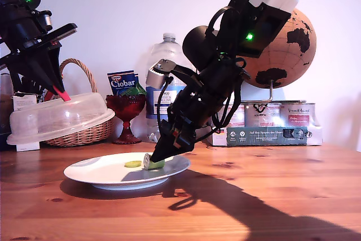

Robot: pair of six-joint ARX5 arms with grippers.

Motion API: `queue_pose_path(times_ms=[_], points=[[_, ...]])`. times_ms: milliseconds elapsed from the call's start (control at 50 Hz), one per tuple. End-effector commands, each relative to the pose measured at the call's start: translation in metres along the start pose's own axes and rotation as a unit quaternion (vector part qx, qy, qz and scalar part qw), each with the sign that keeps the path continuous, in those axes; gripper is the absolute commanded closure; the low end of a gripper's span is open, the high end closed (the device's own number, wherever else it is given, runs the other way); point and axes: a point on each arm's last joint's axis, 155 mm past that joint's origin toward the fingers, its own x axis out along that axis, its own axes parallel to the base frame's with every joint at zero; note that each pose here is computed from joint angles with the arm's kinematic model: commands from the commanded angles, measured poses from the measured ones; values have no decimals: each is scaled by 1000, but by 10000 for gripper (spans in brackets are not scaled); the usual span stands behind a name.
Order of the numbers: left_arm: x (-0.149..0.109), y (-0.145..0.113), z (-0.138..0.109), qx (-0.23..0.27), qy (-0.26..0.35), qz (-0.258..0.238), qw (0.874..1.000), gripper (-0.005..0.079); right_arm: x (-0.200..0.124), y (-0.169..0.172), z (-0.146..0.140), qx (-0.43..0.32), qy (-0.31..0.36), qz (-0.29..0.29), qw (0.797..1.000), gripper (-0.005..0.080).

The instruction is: Lift the plastic dome with your left arm while removing the green coffee capsule from the plate using your right arm.

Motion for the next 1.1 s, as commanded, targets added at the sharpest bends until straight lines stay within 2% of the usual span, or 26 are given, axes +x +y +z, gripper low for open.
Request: queue_pose_path(times_ms=[0,400,560,740,900,1080], points=[[-11,-8,8,12,-19,-6,1000,764,20,20,-13,13,10,27,1000,418],[-11,-8,8,12,-18,-7,1000,764,21,26,-14,32,13,37,999,425],[-11,-8,8,12,-18,-7,1000,764,21,27,-14,33,15,39,999,565],[-11,-8,8,12,-18,-7,1000,764,21,26,-15,41,16,36,998,634],[-11,-8,8,12,-18,-7,1000,764,17,15,-6,71,11,21,997,634],[-11,-8,8,12,-18,-7,1000,764,4,-19,11,93,0,-16,996,634]])
